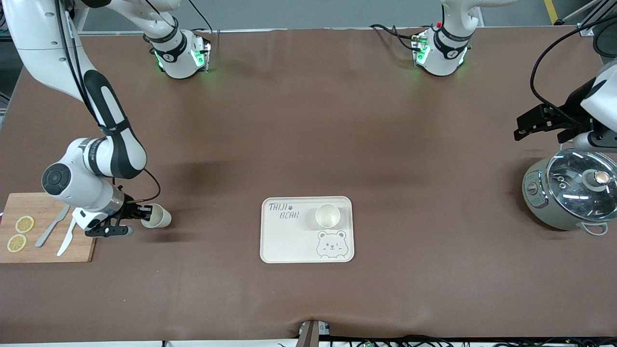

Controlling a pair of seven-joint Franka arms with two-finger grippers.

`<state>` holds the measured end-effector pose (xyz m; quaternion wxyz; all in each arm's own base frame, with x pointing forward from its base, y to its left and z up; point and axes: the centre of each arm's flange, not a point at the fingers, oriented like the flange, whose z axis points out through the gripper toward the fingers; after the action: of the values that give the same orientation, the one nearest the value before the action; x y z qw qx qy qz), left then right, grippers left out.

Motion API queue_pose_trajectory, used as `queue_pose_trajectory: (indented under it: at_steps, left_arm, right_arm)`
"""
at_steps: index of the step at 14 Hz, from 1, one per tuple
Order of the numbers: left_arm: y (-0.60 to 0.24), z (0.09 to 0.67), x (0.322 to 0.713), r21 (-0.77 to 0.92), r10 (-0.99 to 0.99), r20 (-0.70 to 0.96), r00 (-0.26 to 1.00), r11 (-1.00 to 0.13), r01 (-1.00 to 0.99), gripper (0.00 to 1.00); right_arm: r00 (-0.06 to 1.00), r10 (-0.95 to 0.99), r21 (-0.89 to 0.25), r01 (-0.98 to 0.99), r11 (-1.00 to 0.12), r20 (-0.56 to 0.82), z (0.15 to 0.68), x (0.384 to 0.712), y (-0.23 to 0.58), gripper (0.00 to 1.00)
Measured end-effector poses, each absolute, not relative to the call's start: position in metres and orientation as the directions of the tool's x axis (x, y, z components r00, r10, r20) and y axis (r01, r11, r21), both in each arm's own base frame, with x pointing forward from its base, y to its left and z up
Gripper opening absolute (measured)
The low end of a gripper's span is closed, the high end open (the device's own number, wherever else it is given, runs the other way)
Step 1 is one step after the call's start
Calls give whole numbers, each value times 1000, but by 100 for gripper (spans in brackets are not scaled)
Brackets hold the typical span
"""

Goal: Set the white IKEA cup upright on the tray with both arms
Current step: 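Grasp the white cup near the cutting board with the right gripper, then carry the cup with the right gripper over the tray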

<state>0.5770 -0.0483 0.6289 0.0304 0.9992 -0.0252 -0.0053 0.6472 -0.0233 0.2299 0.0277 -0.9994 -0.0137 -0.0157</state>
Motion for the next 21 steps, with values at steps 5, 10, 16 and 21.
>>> queue_pose_trajectory:
  at_steps: [5, 10, 16, 21]
  left_arm:
    - [-52, 626, 578, 61, -72, -11, 997, -996, -71, 100]
    - [-48, 627, 579, 61, -84, -5, 996, -995, -83, 100]
    - [-44, 628, 579, 19, -81, -2, 997, -997, -81, 100]
    - [-47, 628, 579, 14, -89, -2, 996, -996, -89, 100]
  right_arm:
    - [994, -90, -65, -93, -993, -55, 272, 663, 19, 3]
    - [964, -255, -57, -259, -964, -70, 356, 664, 136, 3]
    - [893, -447, -72, -449, -891, -47, 381, 615, 317, 3]
    - [864, -502, -95, -497, -862, 37, 343, 603, 382, 3]
